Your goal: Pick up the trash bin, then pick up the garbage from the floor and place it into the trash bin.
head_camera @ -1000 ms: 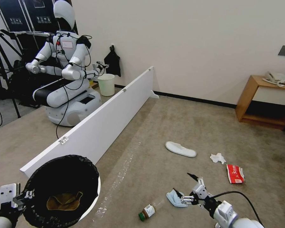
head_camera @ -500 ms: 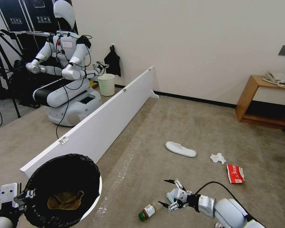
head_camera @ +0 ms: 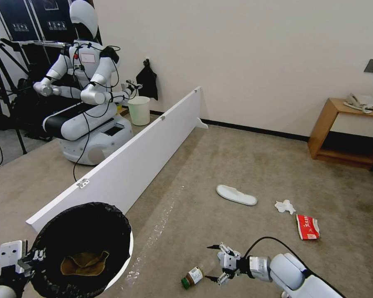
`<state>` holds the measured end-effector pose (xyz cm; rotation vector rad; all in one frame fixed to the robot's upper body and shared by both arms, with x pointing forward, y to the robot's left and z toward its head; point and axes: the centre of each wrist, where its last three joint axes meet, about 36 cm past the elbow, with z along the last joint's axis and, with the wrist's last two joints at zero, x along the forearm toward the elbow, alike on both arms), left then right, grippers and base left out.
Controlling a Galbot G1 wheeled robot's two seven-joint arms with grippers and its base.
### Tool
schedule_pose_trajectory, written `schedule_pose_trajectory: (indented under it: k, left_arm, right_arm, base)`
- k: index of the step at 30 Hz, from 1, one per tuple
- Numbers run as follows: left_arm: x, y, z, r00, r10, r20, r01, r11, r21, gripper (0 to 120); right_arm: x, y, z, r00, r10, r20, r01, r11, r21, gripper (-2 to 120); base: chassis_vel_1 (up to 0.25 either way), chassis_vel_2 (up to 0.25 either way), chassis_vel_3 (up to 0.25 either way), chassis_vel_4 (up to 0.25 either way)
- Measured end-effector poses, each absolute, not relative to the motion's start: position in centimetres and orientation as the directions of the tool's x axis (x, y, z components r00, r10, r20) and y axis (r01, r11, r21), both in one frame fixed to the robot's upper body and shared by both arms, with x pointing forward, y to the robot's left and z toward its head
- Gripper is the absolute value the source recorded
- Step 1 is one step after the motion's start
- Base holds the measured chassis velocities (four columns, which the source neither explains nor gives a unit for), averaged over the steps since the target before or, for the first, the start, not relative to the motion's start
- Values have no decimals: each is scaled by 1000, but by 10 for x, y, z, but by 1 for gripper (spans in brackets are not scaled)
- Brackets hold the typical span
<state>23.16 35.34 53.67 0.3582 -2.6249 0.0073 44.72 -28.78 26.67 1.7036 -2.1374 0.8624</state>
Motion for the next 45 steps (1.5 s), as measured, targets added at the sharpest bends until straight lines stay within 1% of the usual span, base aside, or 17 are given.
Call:
schedule_pose_trajectory:
  k: [4, 13, 20, 25, 35, 39, 45]
  left_arm:
    - [232, 352, 537, -848, -250, 467, -252, 966, 59, 3]
    - [233, 351, 537, -849, -246, 468, -248, 967, 60, 3]
    - [233, 351, 537, -849, -245, 468, -246, 967, 61, 3]
    - [233, 351, 537, -849, -245, 469, -246, 967, 60, 3]
    - [233, 351, 537, -849, -243, 469, -245, 968, 59, 3]
    - [232, 350, 537, -848, -243, 470, -245, 968, 58, 3]
    - [232, 350, 537, -848, -243, 470, -245, 968, 58, 3]
  right_arm:
    - [445, -283, 250, -239, -783, 574, -963, 114, -246, 100]
    - [451, -283, 232, -192, -757, 625, -973, 65, -221, 100]
    - [456, -278, 219, -151, -744, 651, -985, 56, -164, 100]
    - [460, -280, 215, -143, -732, 666, -989, 73, -132, 100]
    - [481, -292, 215, -159, -695, 701, -987, 89, -136, 100]
    - [491, -291, 218, -168, -683, 711, -985, 84, -153, 100]
    - [495, -292, 220, -174, -677, 715, -983, 82, -162, 100]
  base:
    - [0, 0, 0, 0]
    - [0, 0, 0, 0]
    - [0, 0, 0, 0]
    - [0, 0, 0, 0]
    - [0, 0, 0, 0]
    - [0, 0, 0, 0]
    - [0, 0, 0, 0]
